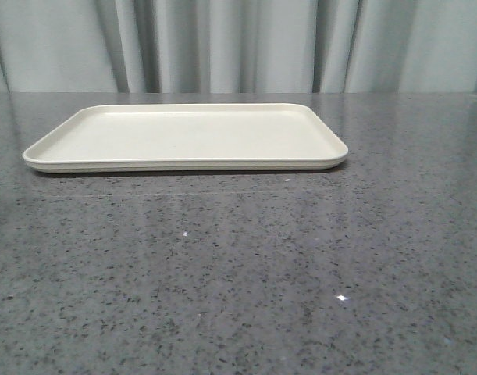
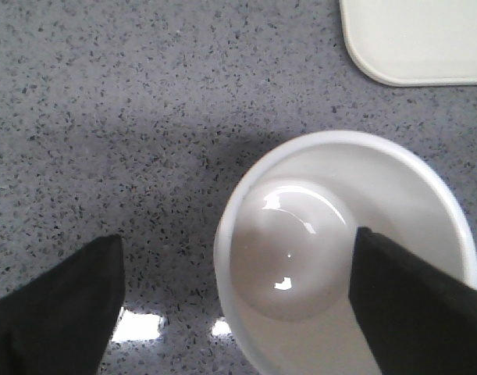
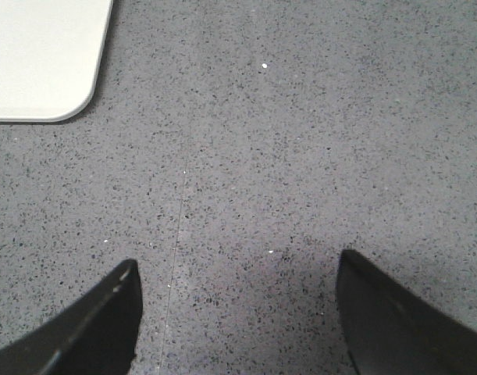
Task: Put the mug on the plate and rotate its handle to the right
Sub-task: 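Grip the mug rim with the left gripper and lift it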
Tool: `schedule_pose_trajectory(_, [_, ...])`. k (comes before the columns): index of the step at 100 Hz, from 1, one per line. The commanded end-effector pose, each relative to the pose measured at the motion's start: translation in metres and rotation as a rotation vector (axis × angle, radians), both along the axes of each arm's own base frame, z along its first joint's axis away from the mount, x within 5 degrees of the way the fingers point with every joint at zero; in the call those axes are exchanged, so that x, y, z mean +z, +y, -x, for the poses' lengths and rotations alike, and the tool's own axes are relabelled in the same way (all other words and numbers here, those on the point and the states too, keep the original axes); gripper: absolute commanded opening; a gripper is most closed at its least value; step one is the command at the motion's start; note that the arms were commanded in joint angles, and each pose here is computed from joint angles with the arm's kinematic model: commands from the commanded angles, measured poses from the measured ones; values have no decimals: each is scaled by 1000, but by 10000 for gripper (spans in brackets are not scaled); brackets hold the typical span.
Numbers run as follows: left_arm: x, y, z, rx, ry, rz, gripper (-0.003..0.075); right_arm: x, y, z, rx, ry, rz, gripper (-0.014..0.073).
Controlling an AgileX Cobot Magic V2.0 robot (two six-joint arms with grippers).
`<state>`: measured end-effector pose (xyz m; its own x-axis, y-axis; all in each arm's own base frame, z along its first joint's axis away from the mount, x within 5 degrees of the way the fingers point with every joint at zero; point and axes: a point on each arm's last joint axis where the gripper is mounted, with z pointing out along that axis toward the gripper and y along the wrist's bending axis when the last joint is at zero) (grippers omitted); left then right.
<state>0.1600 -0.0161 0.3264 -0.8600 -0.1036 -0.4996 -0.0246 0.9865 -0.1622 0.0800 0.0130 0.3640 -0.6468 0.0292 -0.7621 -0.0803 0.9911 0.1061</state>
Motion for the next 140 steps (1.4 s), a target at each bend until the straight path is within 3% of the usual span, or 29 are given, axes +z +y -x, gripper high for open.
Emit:
schedule_pose_trajectory(1, [8,-1,-11,18,-59,18,564,13,0,-4,3,-81,-1,530])
schedule_pose_trajectory(25, [-4,-1,-25,13,-5,11,563,13,0,-4,3,-81,-1,530])
schedule_pose_trajectory(34, [-6,-1,-28,13,9,11,516,13,0,-4,3,-81,-1,530])
schedule_pose_trajectory(53, [-8,-1,-30,12,17,10,288,13,0,-4,3,-81,-1,530])
schedule_pose_trajectory(71, [-8,-1,-30,10,17,8,-18,13,0,-4,3,-81,-1,530])
schedule_pose_trajectory(100, [2,-2,-27,3,22,21,-20,13,0,-4,3,-82,-1,530])
schedule_pose_trajectory(140, [60,-7,-34,-13,-133,79,-20,13,0,-4,3,-83,-1,530])
